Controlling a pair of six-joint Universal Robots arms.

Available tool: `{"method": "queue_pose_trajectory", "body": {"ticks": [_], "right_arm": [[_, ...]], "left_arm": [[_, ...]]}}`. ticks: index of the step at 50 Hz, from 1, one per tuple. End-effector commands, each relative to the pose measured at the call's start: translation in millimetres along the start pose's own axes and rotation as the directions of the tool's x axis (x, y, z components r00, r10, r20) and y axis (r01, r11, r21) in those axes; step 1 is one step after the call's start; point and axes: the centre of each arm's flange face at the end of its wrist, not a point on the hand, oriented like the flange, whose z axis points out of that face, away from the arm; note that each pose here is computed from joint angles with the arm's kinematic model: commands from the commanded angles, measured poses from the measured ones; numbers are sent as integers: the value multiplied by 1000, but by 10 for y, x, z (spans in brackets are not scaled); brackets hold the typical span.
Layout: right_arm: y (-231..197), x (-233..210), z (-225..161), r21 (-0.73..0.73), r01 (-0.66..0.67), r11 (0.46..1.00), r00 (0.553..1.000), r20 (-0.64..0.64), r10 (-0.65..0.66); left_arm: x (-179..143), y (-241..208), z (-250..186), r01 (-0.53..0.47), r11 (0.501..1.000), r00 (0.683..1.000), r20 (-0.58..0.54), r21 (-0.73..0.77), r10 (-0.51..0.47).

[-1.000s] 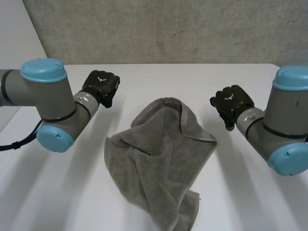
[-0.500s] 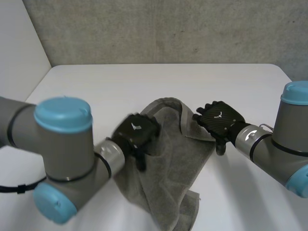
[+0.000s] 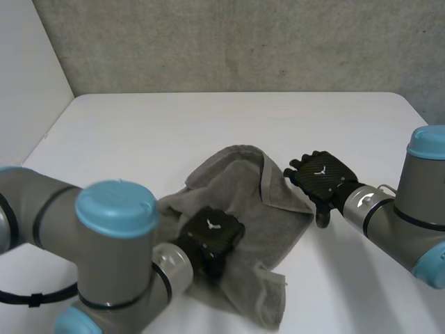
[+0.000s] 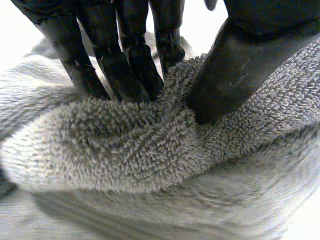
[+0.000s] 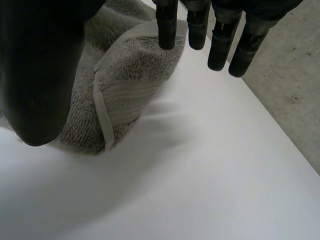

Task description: Fold the towel.

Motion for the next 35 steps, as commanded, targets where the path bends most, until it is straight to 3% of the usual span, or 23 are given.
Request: {"method": "queue_pose_trajectory", "body": {"ticks": [1, 3, 8, 18, 28, 35], "right_arm": [[0, -35, -7, 1, 2, 1000, 1000, 7, -2], [0, -44, -9, 1, 2, 1000, 1000, 10, -2], [22, -68, -12, 0, 2, 1000, 1000, 11, -2], [62, -122, -22, 1, 2, 1000, 1000, 13, -2], [35, -274, -59, 9, 13, 1000, 999, 48, -14], [1, -295, -60, 24, -5, 1000, 999, 42, 4]], "left_arm": [[-561, -250, 65, -40, 997, 989, 143, 72, 29], [-863, -333, 97, -100, 992, 973, 215, 79, 81], [-1174, -427, 170, -202, 976, 943, 283, 77, 173], [-1582, -414, 475, -311, 941, 937, 208, 138, 279], [-1822, -279, 625, -283, 947, 950, 177, 154, 256], [-1719, -174, 536, -193, 975, 975, 132, 110, 178]]}}
